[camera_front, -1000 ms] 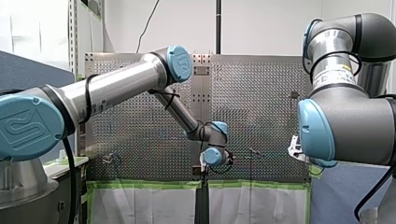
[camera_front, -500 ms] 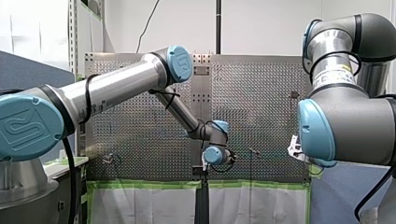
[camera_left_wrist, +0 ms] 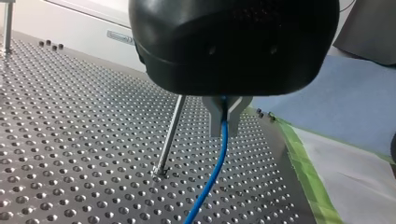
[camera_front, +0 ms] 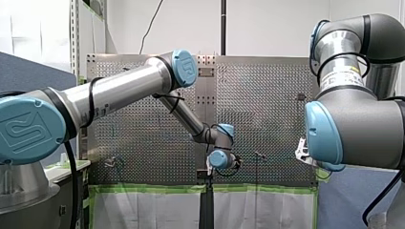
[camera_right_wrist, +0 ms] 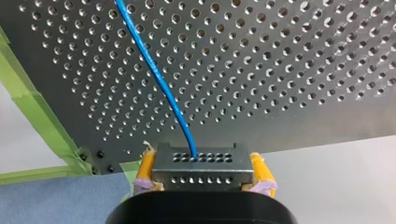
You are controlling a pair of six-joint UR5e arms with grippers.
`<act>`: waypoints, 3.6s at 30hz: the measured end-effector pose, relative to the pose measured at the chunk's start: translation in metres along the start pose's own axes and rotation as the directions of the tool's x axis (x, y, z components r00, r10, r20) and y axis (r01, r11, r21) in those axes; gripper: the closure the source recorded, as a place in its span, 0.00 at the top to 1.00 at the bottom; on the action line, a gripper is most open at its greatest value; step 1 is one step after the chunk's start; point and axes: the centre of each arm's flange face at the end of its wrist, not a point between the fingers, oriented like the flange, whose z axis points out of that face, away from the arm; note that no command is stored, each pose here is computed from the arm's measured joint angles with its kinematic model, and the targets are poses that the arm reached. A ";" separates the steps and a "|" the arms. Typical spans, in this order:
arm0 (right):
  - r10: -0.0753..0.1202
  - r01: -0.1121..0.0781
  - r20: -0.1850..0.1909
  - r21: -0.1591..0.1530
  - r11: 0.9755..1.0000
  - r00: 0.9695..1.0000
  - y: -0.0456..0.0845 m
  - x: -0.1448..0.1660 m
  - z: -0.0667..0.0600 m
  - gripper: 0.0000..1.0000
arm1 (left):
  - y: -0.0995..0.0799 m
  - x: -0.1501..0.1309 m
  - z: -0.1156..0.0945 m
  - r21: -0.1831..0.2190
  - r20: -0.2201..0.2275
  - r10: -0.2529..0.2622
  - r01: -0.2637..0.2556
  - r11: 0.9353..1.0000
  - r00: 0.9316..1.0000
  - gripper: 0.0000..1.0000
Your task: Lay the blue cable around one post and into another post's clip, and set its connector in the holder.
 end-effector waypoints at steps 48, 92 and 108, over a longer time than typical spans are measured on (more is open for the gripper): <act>-0.005 0.004 -0.016 -0.051 0.999 1.000 0.002 0.002 0.005 0.00 | -0.001 -0.008 0.005 0.006 -0.008 0.002 -0.002 1.000 1.000 0.00; -0.025 0.024 -0.016 -0.024 0.999 1.000 -0.013 0.000 0.012 0.00 | -0.012 -0.008 -0.002 0.025 -0.059 0.049 -0.048 0.999 0.997 1.00; -0.028 0.028 -0.011 0.003 1.000 1.000 -0.024 -0.003 0.013 0.00 | -0.023 -0.001 -0.012 0.062 -0.110 0.097 -0.091 0.994 0.989 1.00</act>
